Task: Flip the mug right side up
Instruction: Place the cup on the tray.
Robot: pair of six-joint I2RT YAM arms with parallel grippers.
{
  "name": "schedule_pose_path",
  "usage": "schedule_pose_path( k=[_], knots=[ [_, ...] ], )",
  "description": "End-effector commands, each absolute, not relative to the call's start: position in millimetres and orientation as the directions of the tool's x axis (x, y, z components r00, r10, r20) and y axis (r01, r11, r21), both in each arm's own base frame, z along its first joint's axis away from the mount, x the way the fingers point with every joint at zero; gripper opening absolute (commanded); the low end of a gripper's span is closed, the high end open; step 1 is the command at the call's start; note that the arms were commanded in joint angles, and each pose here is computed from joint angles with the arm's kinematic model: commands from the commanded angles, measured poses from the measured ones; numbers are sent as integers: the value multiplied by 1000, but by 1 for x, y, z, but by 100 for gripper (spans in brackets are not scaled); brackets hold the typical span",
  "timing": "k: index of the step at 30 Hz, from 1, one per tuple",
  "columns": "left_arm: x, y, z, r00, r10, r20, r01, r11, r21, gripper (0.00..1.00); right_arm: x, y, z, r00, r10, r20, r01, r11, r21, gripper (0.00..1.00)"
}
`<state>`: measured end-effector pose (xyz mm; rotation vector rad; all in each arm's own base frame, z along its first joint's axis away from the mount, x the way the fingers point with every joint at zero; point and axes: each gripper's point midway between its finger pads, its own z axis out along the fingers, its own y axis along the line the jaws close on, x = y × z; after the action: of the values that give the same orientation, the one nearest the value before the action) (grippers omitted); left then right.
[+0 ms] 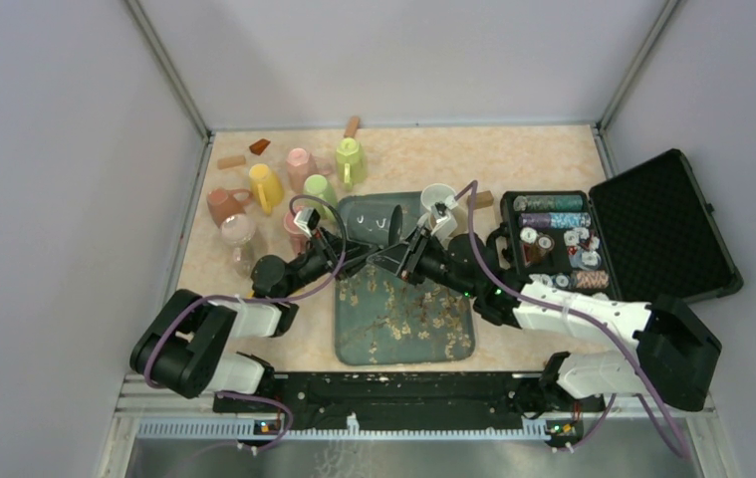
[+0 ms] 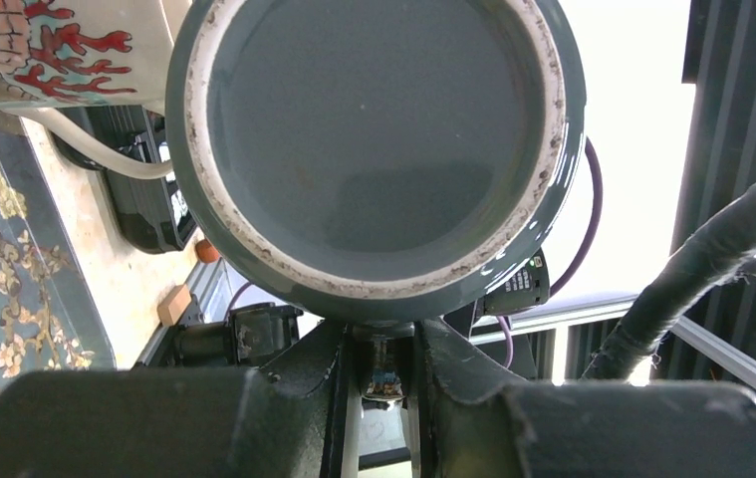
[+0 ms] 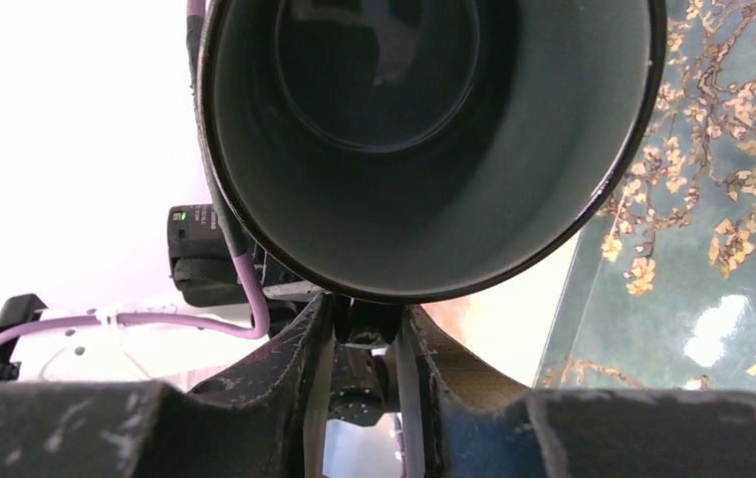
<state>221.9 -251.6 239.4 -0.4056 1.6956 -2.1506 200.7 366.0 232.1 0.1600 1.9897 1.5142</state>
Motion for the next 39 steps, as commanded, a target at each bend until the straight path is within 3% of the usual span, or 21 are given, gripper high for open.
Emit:
schedule_pose_path(
  k=[1,6,9,11,22,30,39],
  knots=[
    [180,-244,307,-859,-436,-268,440,-359,-823,0,203,376,249,-783,477,-399,-295,279,914,25],
    [178,-244,294,-862,-437,-259,424,-338,-840,0,210,370,243,-758,498,-421,-286,328,901,16],
    [179,-244,287,-862,-438,-255,416,-324,-850,0,211,369,241,-753,497,-432,-286,344,894,3],
    [179,-244,284,-862,-437,-258,416,-316,-853,0,211,370,238,-752,488,-443,-286,364,886,0],
    [183,-248,252,-868,-430,-250,380,-250,-891,57,213,365,222,-727,450,-519,-289,485,826,0],
    [181,-251,227,-882,-403,-245,346,-199,-917,70,213,357,205,-732,394,-555,-269,581,768,0],
    [174,-251,183,-902,-365,-230,281,-92,-955,75,209,343,177,-737,234,-634,-303,724,620,0]
  ],
)
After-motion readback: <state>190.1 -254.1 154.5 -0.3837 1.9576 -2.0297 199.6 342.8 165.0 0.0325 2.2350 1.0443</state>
